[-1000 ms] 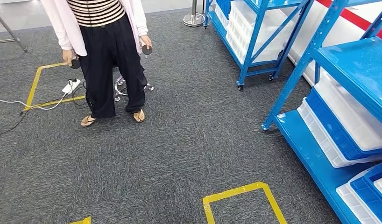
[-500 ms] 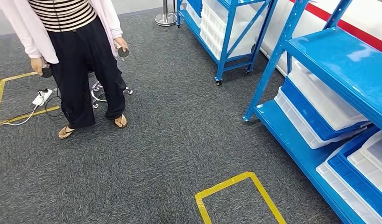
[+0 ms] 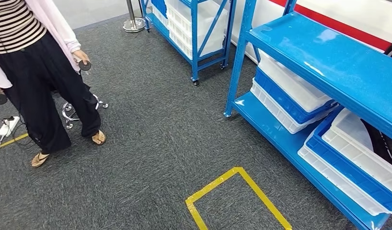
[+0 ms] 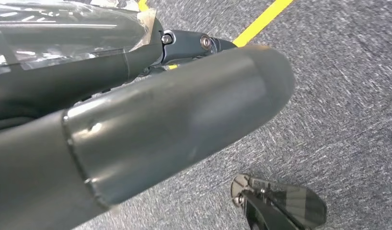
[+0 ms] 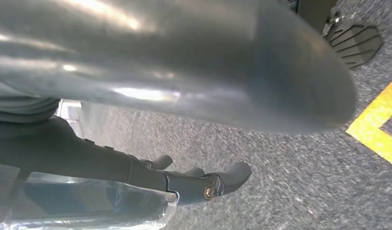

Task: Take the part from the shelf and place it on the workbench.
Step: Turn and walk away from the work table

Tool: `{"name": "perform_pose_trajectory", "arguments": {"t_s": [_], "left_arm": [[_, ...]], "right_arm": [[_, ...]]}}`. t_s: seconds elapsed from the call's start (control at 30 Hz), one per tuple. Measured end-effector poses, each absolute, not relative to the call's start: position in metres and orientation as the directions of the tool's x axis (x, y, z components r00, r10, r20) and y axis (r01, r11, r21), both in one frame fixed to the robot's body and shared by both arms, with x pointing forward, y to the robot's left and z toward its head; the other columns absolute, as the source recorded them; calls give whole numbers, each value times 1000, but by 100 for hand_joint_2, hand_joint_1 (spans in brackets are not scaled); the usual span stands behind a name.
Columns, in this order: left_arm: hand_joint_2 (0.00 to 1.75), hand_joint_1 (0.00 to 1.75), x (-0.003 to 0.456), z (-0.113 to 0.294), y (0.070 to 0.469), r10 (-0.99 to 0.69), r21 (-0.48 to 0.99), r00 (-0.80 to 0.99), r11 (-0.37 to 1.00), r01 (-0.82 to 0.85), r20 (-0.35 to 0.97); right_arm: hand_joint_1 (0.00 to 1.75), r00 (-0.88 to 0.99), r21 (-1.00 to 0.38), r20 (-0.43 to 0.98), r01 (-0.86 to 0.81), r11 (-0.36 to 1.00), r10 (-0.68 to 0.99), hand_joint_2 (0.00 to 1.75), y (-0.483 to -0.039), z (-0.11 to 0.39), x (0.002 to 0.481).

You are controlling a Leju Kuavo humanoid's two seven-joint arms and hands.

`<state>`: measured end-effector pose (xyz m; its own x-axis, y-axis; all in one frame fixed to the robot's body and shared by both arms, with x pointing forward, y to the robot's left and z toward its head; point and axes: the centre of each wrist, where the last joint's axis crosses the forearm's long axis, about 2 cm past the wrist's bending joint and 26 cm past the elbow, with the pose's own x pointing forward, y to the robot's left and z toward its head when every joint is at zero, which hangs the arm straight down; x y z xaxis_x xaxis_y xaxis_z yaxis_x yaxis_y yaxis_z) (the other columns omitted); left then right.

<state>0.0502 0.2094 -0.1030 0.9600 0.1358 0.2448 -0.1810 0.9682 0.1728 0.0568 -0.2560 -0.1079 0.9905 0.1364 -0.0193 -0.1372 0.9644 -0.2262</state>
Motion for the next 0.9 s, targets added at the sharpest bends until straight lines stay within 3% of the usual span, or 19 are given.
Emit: {"name": "perform_pose_trajectory", "arguments": {"t_s": [0.9], "left_arm": [[0, 0, 52, -103, 211, 142, 176, 955, 965, -192, 262]], "right_arm": [[0, 989, -234, -12, -149, 961, 150, 0, -256, -108, 57]]}}
